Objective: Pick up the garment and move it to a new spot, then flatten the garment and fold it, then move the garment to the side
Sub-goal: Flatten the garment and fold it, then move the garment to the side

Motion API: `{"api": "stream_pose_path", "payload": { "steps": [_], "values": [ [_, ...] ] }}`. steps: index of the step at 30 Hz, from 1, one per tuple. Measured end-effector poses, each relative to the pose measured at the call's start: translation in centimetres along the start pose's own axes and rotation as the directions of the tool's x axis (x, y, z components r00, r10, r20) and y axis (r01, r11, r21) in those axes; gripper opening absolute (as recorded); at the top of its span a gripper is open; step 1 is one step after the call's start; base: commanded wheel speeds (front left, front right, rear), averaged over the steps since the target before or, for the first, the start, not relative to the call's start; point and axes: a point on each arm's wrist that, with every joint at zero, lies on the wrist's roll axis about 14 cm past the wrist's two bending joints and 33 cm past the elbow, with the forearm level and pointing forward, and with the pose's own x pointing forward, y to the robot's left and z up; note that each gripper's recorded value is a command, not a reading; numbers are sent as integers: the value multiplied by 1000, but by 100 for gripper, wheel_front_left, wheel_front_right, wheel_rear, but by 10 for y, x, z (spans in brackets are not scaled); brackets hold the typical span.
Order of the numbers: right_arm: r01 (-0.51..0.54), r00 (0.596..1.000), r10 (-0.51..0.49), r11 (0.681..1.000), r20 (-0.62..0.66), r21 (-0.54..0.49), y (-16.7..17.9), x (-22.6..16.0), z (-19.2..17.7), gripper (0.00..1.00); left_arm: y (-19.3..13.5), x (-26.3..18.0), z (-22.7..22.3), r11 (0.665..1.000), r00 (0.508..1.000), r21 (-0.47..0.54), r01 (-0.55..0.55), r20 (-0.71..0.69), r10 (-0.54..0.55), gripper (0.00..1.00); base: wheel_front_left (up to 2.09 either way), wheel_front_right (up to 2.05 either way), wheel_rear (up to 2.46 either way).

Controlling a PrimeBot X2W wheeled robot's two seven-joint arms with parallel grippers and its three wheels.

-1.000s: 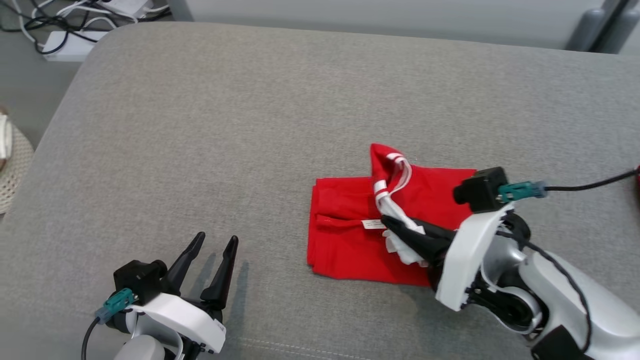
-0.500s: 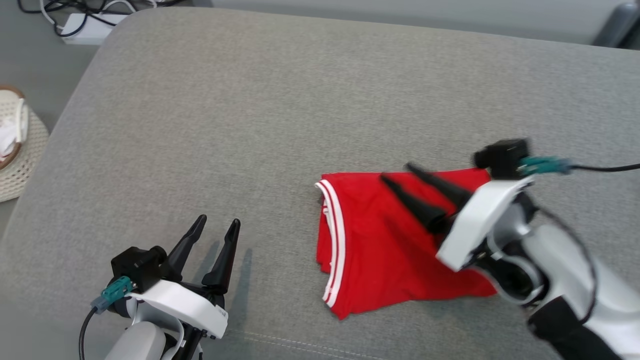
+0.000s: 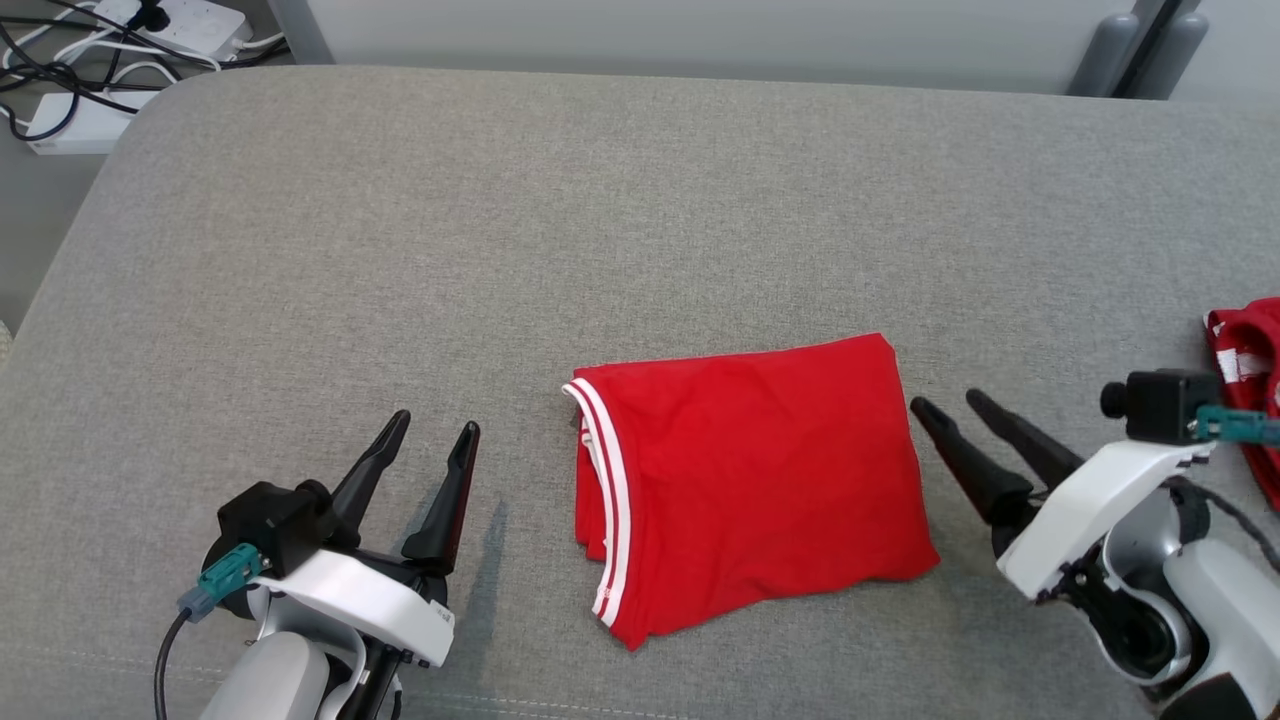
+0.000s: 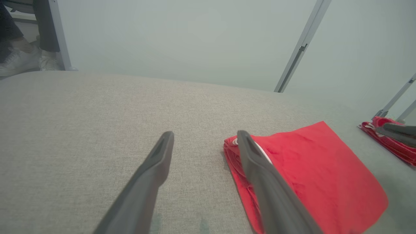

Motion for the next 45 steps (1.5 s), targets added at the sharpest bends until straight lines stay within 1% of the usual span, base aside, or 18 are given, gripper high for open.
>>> {"api": "stream_pose_path", "payload": {
  "steps": [3,9,18,21,22,23,24,25,26,33,38,40,42,45],
  "values": [
    [0,1000,0,1000,-13,27,2,2,-11,100,2,-1,0,1000,1000,0,-5,0,5,100,0,0,0],
    [26,999,-25,999,-42,26,-7,12,-27,100,6,-5,-4,1000,1000,0,-20,-12,20,100,0,0,0],
    [70,988,-61,996,-144,58,-23,30,-65,100,21,-13,-13,998,997,-1,-65,-40,65,100,0,0,0],
    [47,987,-36,996,-155,73,-14,37,-70,100,24,-15,-14,997,996,-1,-78,-43,78,100,0,0,0],
    [38,987,-26,996,-161,75,-11,39,-71,88,25,-16,-14,997,996,0,-82,-43,82,100,0,0,0],
    [32,987,-18,996,-161,83,-9,40,-72,88,26,-17,-14,996,996,1,-84,-43,84,100,0,0,0],
    [26,986,-12,996,-164,85,-6,41,-73,49,26,-17,-13,996,996,1,-85,-41,85,100,0,0,0],
    [22,986,-8,996,-165,84,-5,41,-73,26,26,-17,-13,996,996,2,-85,-40,85,100,0,0,0],
    [21,986,-6,996,-165,88,-4,41,-73,0,26,-17,-12,996,996,2,-84,-38,84,100,0,0,0],
    [36,988,-23,996,-151,83,-7,34,-71,0,20,-14,-10,998,998,5,-62,-33,62,100,0,0,0],
    [93,991,-83,992,-107,87,-22,15,-61,0,0,-5,-12,1000,999,15,14,-43,-13,100,0,0,0],
    [124,990,-118,989,-79,85,-30,1,-55,0,-16,2,-13,998,997,16,67,-46,-67,100,0,0,0],
    [182,983,-179,980,-36,87,-44,-24,-45,0,-44,12,-17,988,986,16,156,-56,-155,100,0,0,0],
    [230,973,-230,968,-12,97,-55,-46,-42,0,-65,20,-20,975,974,16,221,-64,-219,100,0,0,0]
  ]
}}
